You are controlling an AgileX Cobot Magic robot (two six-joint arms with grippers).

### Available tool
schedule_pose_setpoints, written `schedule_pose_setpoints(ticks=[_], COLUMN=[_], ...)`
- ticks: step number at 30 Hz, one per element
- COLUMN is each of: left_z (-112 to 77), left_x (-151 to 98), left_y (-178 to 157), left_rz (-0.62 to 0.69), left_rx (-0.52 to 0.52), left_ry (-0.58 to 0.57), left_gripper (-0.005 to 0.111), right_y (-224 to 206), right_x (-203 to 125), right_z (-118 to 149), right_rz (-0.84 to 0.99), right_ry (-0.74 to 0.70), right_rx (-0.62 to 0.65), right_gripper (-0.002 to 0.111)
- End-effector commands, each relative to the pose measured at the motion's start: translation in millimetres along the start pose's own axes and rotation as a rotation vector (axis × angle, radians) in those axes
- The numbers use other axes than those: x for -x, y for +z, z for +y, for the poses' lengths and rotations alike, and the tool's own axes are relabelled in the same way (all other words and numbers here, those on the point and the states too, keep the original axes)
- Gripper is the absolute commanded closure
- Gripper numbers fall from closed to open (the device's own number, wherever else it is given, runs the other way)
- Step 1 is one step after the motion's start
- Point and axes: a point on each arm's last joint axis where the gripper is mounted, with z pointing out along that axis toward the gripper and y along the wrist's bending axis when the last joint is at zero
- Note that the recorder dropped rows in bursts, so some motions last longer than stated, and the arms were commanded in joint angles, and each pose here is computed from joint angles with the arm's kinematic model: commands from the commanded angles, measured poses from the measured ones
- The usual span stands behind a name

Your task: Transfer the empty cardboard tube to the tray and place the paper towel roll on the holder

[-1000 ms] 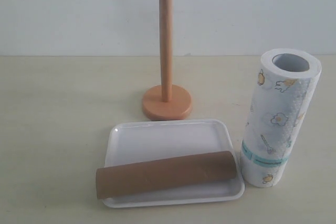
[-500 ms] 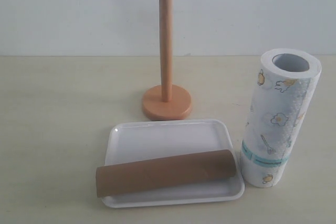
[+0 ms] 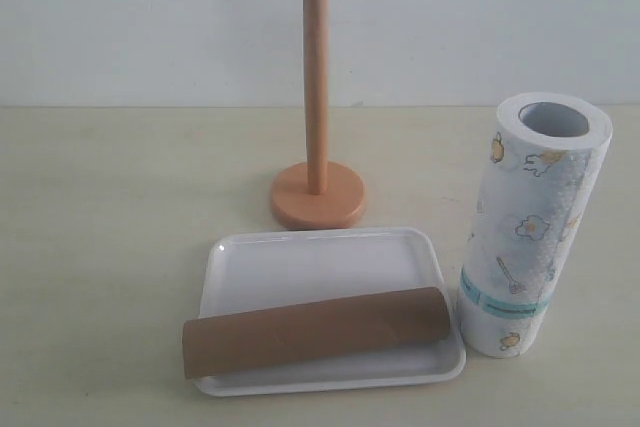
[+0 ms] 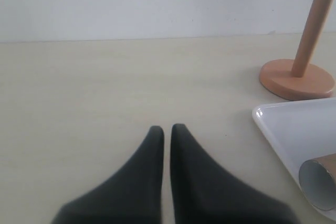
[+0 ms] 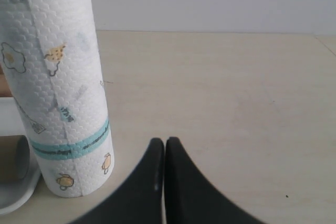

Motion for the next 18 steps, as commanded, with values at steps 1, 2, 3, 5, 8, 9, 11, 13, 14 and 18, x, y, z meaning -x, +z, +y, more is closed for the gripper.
schedule_pose_setpoints(ticks=[1, 2, 3, 5, 8, 9, 11, 13, 14, 18], left_z=[0.2, 0.2, 0.2, 0.2, 0.2, 0.2, 0.2, 0.2, 0.2, 0.2], left_x=[-0.8, -0.8, -0.8, -0.8, -0.8, -0.8, -0.8, -0.8, -0.8, -0.8], left_y=[0.0, 0.0, 0.0, 0.0, 0.0, 0.0, 0.0, 0.0, 0.0, 0.0], left_rz=[-0.001, -0.001, -0.001, -0.001, -0.001, -0.001, -0.001, -0.001, -0.001, -0.001], left_rx=[0.003, 0.003, 0.003, 0.003, 0.003, 0.003, 0.003, 0.003, 0.003, 0.003], left_ry=[-0.011, -0.011, -0.011, -0.011, -0.011, -0.011, -0.011, -0.011, -0.011, -0.011], left_gripper=[0.103, 0.103, 0.103, 0.103, 0.103, 0.103, 0.103, 0.103, 0.103, 0.103], right_y=[-0.4, -0.4, -0.4, -0.6, -1.9, -3.9, -11.0, -8.8, -4.7, 20.3], right_x=[1.1, 1.1, 1.7, 5.1, 16.4, 24.9, 42.5, 42.5, 39.5, 26.3], right_z=[-0.2, -0.2, -0.2, -0.3, -0.1, -0.5, -1.4, -1.5, -1.4, -0.3], right_rz=[-0.014, -0.014, -0.021, -0.059, -0.183, -0.279, -0.488, -0.474, -0.420, -0.159], right_ry=[-0.002, -0.002, -0.002, -0.002, 0.078, 0.104, 0.071, 0.070, 0.070, 0.035], right_rx=[-0.004, -0.004, -0.004, -0.005, 0.005, 0.008, 0.000, -0.001, -0.002, 0.003], right_gripper=[0.108, 0.108, 0.108, 0.108, 0.108, 0.108, 0.108, 0.108, 0.108, 0.108])
